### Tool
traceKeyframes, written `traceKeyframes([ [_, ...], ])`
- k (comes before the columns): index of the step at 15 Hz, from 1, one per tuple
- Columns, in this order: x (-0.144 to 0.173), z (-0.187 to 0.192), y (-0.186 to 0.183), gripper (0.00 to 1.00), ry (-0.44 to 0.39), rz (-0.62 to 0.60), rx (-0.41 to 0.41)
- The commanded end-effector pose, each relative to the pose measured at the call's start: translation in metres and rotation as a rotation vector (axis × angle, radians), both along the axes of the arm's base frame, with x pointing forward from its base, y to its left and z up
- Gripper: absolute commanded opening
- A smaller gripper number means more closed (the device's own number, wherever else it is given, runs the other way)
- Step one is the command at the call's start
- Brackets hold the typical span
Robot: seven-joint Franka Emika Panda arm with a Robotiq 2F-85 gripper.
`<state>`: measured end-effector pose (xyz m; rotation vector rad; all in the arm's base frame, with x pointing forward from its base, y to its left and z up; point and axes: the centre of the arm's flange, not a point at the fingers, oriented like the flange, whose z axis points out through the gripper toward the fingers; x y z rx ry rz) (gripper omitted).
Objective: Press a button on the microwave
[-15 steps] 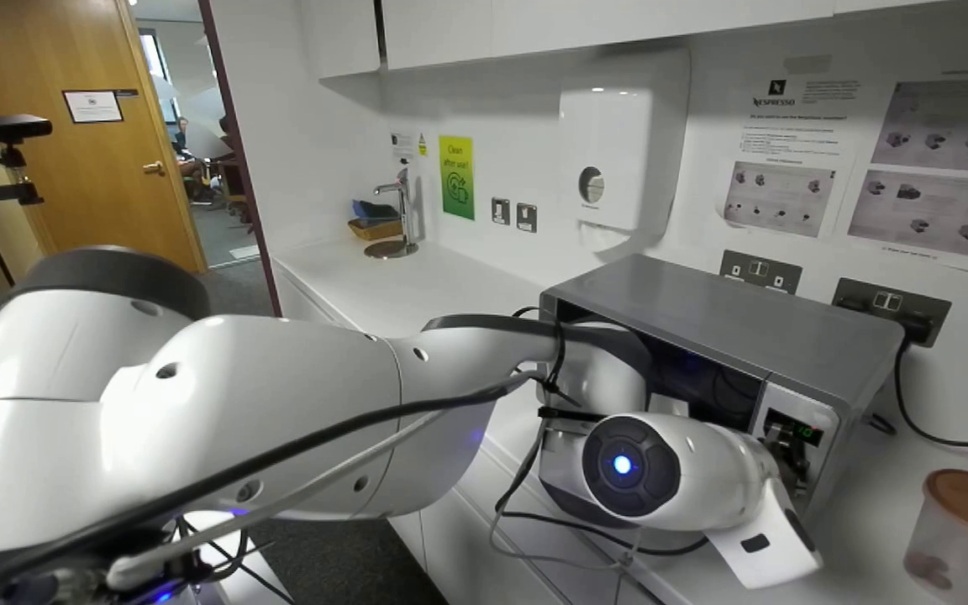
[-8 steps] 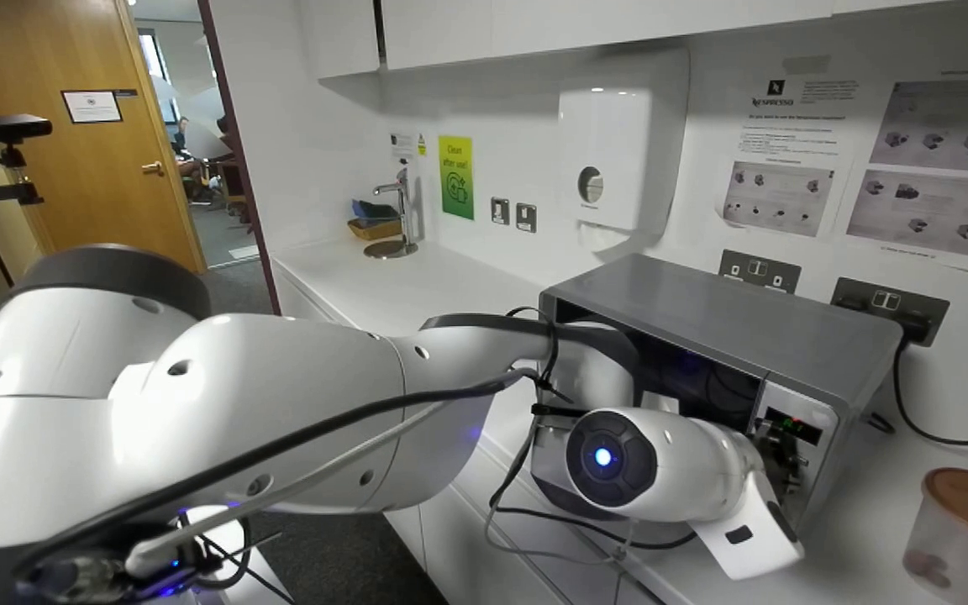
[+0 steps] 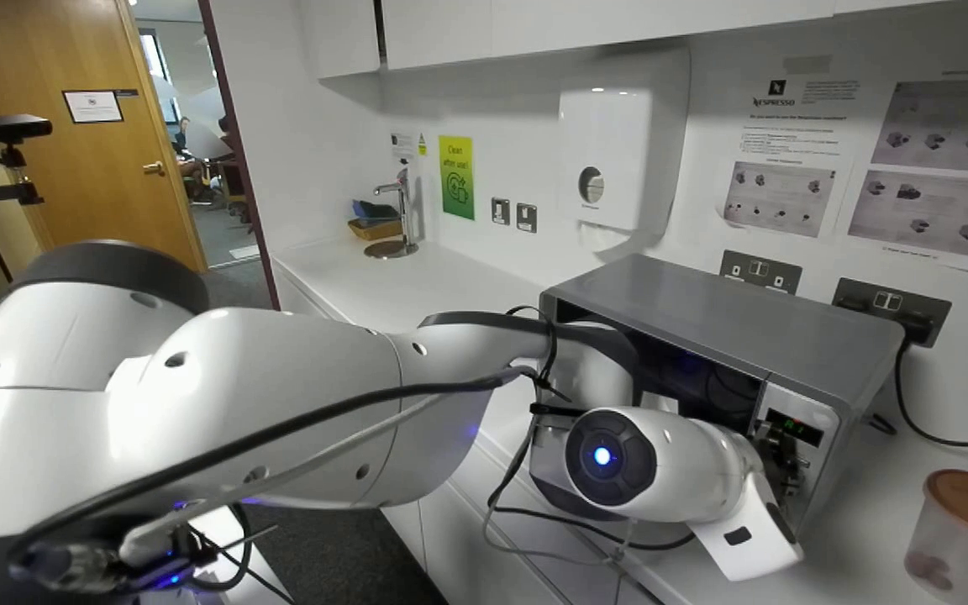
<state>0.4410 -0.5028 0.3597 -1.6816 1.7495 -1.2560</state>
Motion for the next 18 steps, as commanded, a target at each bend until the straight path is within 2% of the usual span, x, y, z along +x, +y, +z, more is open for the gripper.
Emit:
traceKeyframes([
  [1, -0.032, 0.041, -0.002, 0.0, 0.086, -0.033, 0.024],
  [4, -0.073, 0.081, 0.008, 0.0, 0.12, -0.026, 0.002],
  [6, -0.088, 0.1, 0.017, 0.0, 0.19, -0.048, -0.029],
  [10, -0.108, 0.106, 0.045, 0.0, 0.367, 0.046, 0.138],
  [13, -0.1, 0.101, 0.07, 0.0, 0.496, 0.124, 0.28],
  [15, -0.097, 0.094, 0.087, 0.0, 0.607, 0.129, 0.329],
  [18, -0.096, 0.082, 0.109, 0.0, 0.743, 0.107, 0.349],
])
